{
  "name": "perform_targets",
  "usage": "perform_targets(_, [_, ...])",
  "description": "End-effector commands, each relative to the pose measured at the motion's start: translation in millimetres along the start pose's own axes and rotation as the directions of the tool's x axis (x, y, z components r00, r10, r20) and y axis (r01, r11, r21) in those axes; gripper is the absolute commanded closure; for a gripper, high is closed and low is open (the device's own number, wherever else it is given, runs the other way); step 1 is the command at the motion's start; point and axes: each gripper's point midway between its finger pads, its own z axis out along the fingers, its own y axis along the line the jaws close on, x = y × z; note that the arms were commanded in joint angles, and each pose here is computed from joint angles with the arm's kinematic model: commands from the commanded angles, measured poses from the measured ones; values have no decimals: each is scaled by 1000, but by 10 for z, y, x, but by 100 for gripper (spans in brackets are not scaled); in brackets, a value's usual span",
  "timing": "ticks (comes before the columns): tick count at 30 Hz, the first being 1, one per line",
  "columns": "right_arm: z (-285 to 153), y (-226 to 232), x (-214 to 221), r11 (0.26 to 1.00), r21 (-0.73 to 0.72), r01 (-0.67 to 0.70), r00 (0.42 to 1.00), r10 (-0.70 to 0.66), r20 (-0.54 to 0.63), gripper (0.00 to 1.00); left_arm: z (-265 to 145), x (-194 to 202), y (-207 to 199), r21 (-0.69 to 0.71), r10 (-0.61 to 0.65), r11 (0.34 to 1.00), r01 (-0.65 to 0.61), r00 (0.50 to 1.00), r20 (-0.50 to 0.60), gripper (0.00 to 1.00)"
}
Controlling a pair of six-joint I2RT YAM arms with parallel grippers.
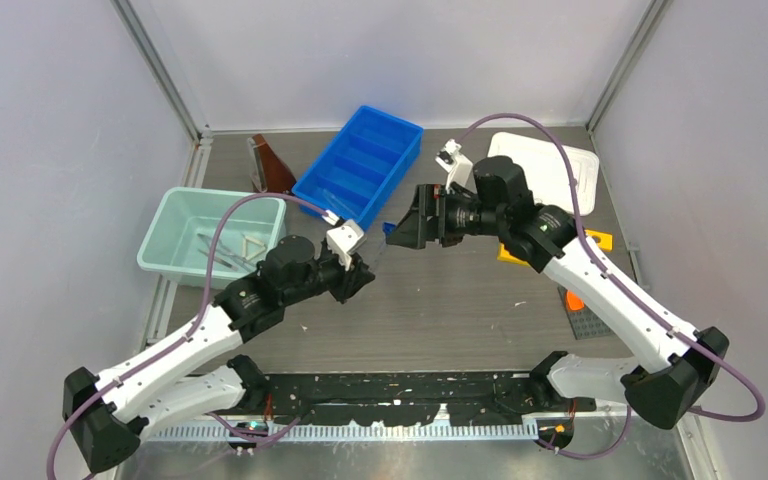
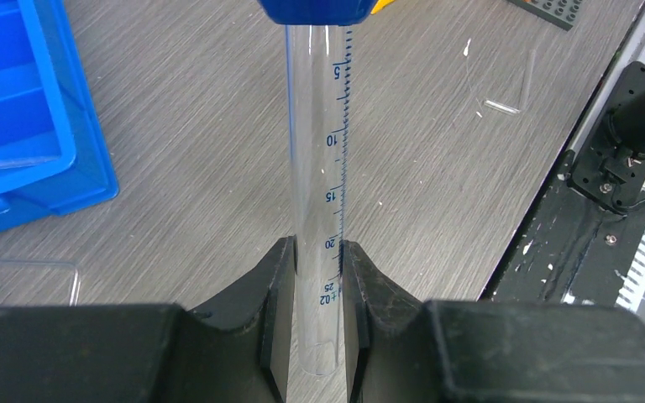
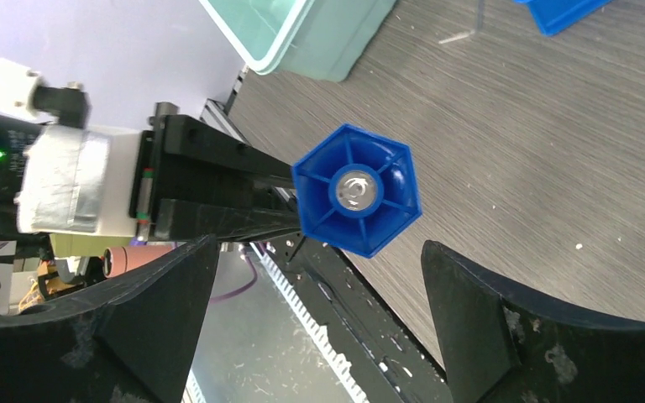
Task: Organize the chemistry lab equipment
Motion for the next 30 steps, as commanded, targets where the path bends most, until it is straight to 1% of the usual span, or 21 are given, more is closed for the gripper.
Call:
perform_targets(1, [20, 30, -11, 999, 11, 46, 999, -46, -18, 2, 1, -383, -30, 11, 77, 997, -79, 990, 117, 99])
perform_targets(4, [64, -92, 14, 997, 62, 46, 999, -44, -27, 2, 15, -359, -37, 16, 83, 996, -86, 989, 121, 99])
perform_targets(7, [131, -139, 22, 997, 71, 41, 999, -39, -38, 2, 19, -323, -46, 24, 94, 995, -98, 989, 118, 99])
perform_targets(11, [257, -108, 23, 999, 30, 18, 998, -16, -55, 5, 17, -296, -64, 36, 109, 993, -113, 987, 116, 99])
perform_targets(14, [347, -67, 3, 1000, -8, 1, 998, -2, -58, 10, 20, -264, -76, 45, 114, 992, -120, 987, 113, 99])
perform_targets(18, [404, -48, -19, 1000, -30, -4, 999, 2, -54, 14, 26, -209, -84, 51, 113, 992, -119, 988, 103, 99])
perform_targets(19, [407, -47, -19, 999, -32, -4, 999, 2, -54, 15, 27, -204, -73, 48, 136, 989, -141, 985, 103, 99])
perform_targets(21, [409, -25, -37, 999, -42, -1, 999, -1, -47, 17, 29, -189, -53, 38, 141, 989, -146, 985, 100, 99])
perform_targets(24, [398, 2, -41, 999, -54, -2, 999, -1, -44, 23, 36, -162, -48, 38, 148, 988, -152, 985, 94, 99])
perform_targets(28, [395, 19, -32, 998, -67, -7, 999, 5, -41, 37, 43, -155, -33, 31, 147, 988, -150, 985, 88, 98])
perform_targets(29, [388, 29, -35, 997, -72, -9, 999, 6, -37, 42, 42, -155, -30, 29, 145, 989, -148, 985, 88, 98])
perform_targets(30, [393, 11, -12, 997, -70, -12, 999, 10, -40, 44, 35, -156, -27, 26, 145, 989, -148, 985, 89, 98])
